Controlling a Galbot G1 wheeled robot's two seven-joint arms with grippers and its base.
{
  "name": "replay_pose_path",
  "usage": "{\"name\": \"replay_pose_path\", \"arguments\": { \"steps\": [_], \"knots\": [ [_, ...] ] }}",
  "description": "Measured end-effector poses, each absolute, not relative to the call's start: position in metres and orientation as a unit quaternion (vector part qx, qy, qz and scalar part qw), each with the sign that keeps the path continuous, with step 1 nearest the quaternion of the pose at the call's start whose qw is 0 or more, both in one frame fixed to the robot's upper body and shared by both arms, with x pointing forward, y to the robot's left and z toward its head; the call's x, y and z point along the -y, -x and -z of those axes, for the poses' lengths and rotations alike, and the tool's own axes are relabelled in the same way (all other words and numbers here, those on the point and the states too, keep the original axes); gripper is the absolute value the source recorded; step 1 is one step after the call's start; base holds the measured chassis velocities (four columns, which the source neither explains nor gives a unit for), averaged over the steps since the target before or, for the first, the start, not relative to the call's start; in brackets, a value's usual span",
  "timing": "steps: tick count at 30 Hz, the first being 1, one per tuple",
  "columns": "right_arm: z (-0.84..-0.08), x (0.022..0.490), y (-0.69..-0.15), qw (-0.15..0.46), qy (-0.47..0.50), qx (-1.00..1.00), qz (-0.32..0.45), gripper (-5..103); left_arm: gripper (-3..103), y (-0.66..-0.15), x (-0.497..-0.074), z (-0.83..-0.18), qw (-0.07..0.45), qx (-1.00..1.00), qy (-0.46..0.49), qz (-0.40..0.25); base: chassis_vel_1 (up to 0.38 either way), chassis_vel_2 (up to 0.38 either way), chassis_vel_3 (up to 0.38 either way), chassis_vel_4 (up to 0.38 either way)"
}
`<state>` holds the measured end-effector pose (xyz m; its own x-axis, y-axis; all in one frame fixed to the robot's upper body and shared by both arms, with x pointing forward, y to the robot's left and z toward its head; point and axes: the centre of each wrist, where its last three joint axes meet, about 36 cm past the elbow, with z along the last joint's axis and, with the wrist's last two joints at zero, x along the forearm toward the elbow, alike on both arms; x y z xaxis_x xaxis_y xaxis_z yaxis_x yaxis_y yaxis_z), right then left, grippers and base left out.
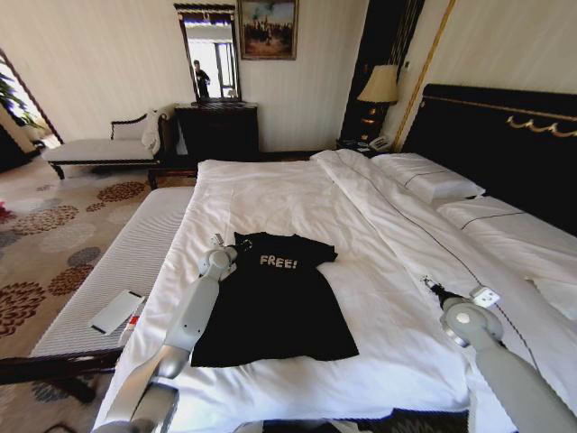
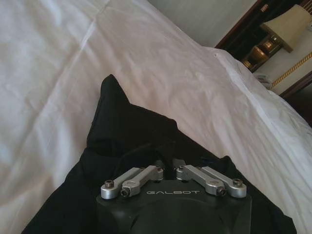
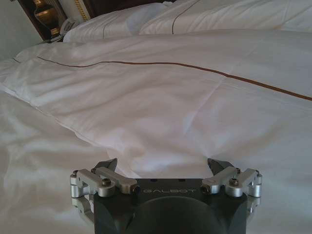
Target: Fold the clothes on the bed.
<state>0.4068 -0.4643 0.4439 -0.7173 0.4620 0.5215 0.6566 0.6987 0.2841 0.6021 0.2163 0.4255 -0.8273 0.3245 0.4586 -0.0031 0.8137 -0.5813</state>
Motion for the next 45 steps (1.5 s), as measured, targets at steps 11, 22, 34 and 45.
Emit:
{"name": "replay_pose_path", "arguments": {
  "steps": [11,22,34,45],
  "knots": [
    [-0.438,0.459,-0.41,0.214,0.31,0.897,0.233,100,51,-0.565,-0.247,-0.447,0.23,0.946,0.114,-0.198,0.0,0.0,0.0,0.0],
    [-0.452,0.452,-0.441,0.202,0.26,0.897,0.296,100,89,-0.512,-0.314,-0.521,0.137,0.949,0.107,-0.265,0.0,0.0,0.0,0.0],
    [-0.489,0.377,-0.544,0.239,0.113,0.871,0.413,100,100,-0.454,-0.491,-0.575,0.165,0.96,-0.139,-0.18,0.0,0.0,0.0,0.0],
    [-0.47,0.321,-0.555,0.301,0.073,0.848,0.43,100,100,-0.41,-0.52,-0.594,0.172,0.955,-0.189,-0.148,0.0,0.0,0.0,0.0]
  ]
}}
